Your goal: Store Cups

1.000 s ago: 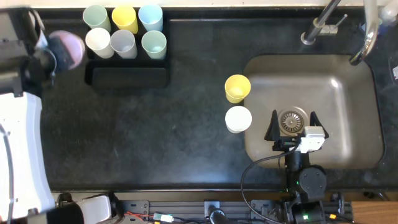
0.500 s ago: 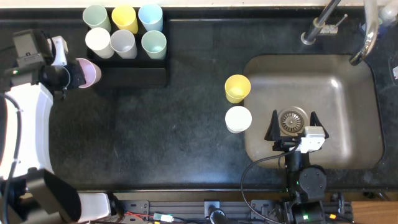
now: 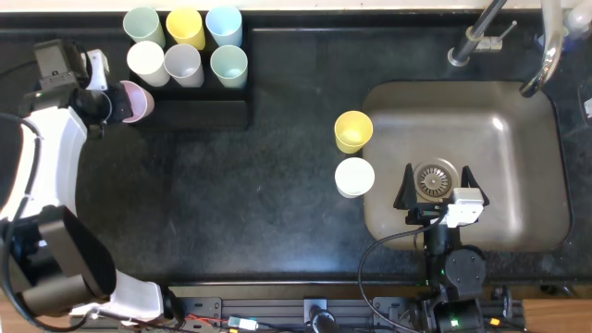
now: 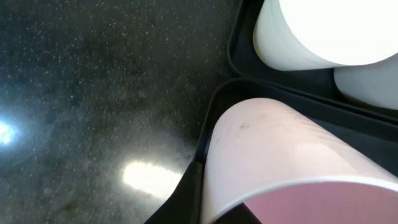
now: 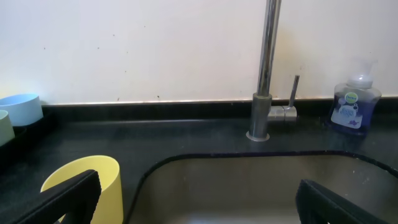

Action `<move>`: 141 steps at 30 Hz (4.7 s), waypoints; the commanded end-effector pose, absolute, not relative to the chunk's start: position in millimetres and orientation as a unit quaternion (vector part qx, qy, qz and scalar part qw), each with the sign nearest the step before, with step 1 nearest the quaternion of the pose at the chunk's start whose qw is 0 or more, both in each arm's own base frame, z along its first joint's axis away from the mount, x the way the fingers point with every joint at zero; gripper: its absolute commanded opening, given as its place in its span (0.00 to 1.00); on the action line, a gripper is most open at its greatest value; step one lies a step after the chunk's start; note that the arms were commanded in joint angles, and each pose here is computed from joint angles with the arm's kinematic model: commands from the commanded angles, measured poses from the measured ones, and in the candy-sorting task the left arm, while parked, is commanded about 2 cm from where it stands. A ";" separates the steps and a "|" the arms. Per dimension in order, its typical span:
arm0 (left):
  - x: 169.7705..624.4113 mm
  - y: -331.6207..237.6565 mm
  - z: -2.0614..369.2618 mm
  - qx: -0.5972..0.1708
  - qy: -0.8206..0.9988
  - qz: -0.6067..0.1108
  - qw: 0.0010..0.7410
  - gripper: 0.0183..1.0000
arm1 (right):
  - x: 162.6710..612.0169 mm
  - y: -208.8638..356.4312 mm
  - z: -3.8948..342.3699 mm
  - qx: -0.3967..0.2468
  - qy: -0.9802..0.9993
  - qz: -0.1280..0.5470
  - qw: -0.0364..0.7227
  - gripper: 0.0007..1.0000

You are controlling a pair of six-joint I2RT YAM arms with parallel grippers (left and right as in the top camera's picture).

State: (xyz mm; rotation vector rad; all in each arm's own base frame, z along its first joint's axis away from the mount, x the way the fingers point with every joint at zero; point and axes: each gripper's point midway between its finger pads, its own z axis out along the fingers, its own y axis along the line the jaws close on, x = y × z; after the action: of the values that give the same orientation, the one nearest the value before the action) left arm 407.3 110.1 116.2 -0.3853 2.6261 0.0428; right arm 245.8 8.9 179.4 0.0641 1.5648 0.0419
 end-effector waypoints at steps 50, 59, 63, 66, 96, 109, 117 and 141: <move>351.4 -315.3 147.0 0.073 0.956 -0.138 0.248 0.94 | 245.9 7.0 177.1 0.034 0.703 0.017 0.710 1.00; 372.8 -319.3 107.5 0.040 0.961 -0.107 0.253 0.83 | 245.9 7.0 177.1 0.034 0.703 0.017 0.710 1.00; 380.4 -326.4 94.9 0.041 0.963 -0.102 0.248 0.66 | 245.9 7.0 177.1 0.034 0.703 0.017 0.710 1.00; 386.3 -330.4 91.3 0.044 0.962 -0.098 0.250 0.25 | 245.9 7.0 177.2 0.034 0.703 0.017 0.710 1.00; 373.6 10.8 182.1 -0.637 0.744 -0.003 0.201 0.02 | 245.9 7.0 177.1 0.034 0.703 0.017 0.710 1.00; 383.4 2.2 139.8 -0.643 0.750 0.013 0.151 0.02 | 245.9 7.0 177.1 0.034 0.703 0.017 0.710 1.00; 381.2 1.2 119.5 -0.642 0.756 0.033 0.127 0.02 | 245.9 7.0 177.1 0.034 0.703 0.017 0.710 1.00; 394.8 7.8 133.0 -0.624 0.762 0.024 0.171 0.30 | 245.9 7.0 177.1 0.034 0.703 0.017 0.710 1.00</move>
State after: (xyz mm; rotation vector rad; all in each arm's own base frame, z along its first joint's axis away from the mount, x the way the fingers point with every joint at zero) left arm 397.7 -3.0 99.4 -1.8304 2.2297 0.0907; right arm 245.8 8.9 179.3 0.0638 1.5652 0.0416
